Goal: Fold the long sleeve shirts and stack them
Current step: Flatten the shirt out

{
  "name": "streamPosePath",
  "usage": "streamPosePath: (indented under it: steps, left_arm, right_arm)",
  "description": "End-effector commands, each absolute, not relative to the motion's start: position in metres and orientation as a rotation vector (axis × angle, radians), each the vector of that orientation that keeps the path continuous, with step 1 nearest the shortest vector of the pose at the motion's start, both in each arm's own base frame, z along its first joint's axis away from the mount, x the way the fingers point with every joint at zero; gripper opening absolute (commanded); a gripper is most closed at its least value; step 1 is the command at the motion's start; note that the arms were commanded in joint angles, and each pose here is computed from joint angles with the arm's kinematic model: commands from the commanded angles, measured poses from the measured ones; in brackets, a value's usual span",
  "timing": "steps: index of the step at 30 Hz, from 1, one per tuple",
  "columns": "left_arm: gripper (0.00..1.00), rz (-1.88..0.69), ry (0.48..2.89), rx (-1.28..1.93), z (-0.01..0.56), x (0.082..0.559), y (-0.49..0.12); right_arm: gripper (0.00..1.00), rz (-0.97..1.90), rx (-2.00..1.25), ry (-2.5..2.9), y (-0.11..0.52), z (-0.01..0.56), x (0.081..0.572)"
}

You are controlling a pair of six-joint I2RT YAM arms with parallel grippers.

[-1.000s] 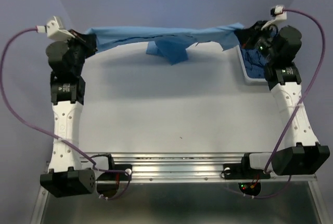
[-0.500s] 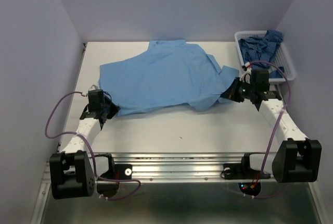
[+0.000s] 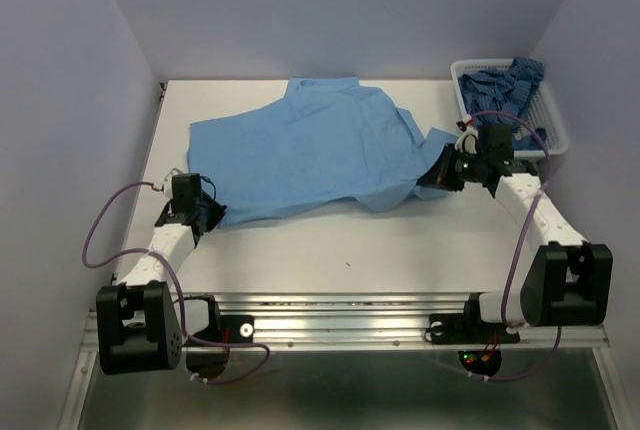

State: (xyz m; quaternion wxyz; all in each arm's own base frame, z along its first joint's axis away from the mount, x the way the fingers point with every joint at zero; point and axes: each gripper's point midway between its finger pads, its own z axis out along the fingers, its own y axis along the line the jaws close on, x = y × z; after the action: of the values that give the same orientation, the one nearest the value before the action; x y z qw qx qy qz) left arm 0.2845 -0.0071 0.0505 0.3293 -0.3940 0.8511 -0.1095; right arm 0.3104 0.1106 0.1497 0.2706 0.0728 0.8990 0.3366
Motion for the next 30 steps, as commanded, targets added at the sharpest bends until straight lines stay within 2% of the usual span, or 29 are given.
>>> streamPosePath:
  steps: [1,6,8,9,10,11,12,13,15,16,18,19,22,25,30]
  left_arm:
    - [0.01,-0.244,2.173,-1.048,0.059,0.287,0.001]
    - [0.03,-0.211,2.170,-1.070,0.061,0.285,0.006]
    - [0.09,-0.209,2.168,-1.073,0.064,0.282,0.006]
    - [0.16,-0.203,2.164,-1.077,0.065,0.280,0.007]
    - [0.25,-0.200,2.172,-1.085,0.064,0.276,0.006]
    - [0.50,-0.204,2.153,-1.085,0.070,0.275,0.007]
    - [0.68,-0.205,2.152,-1.089,0.071,0.273,0.007]
    - [0.98,-0.221,2.129,-1.083,0.078,0.273,0.006]
    - [0.99,-0.244,2.094,-1.072,0.092,0.273,0.006]
    - [0.99,-0.251,2.082,-1.065,0.098,0.273,0.006]
    - [0.99,-0.260,2.066,-1.054,0.110,0.272,0.005]
    - [0.99,-0.274,2.028,-1.031,0.127,0.276,0.006]
    - [0.99,-0.274,1.971,-1.005,0.154,0.278,0.009]
    - [0.99,-0.272,1.941,-0.987,0.172,0.281,0.012]
    - [0.99,-0.248,1.931,-0.971,0.180,0.284,0.015]
  right_arm:
    - [0.01,0.901,0.058,2.289,0.119,0.191,0.364]
    - [0.02,0.757,-0.007,2.331,0.131,0.175,0.426]
    - [0.06,0.679,-0.007,2.330,0.129,0.180,0.452]
    - [0.09,0.663,0.007,2.382,0.127,0.161,0.452]
    - [0.14,0.640,0.008,2.387,0.126,0.158,0.468]
    - [0.20,0.618,0.003,2.389,0.124,0.155,0.475]
    - [0.21,0.601,-0.012,2.368,0.123,0.160,0.485]
    - [0.30,0.559,-0.023,2.389,0.118,0.151,0.490]
    - [0.41,0.489,-0.026,2.404,0.109,0.153,0.492]
    - [0.61,0.459,-0.044,2.397,0.106,0.155,0.491]
    - [0.78,0.400,-0.041,2.385,0.097,0.161,0.486]
    - [1.00,0.342,-0.019,2.369,0.088,0.167,0.481]
    - [1.00,0.250,0.032,2.336,0.073,0.178,0.474]
    - [1.00,0.273,0.038,2.286,0.074,0.194,0.460]
    - [1.00,0.295,0.068,2.212,0.074,0.212,0.446]
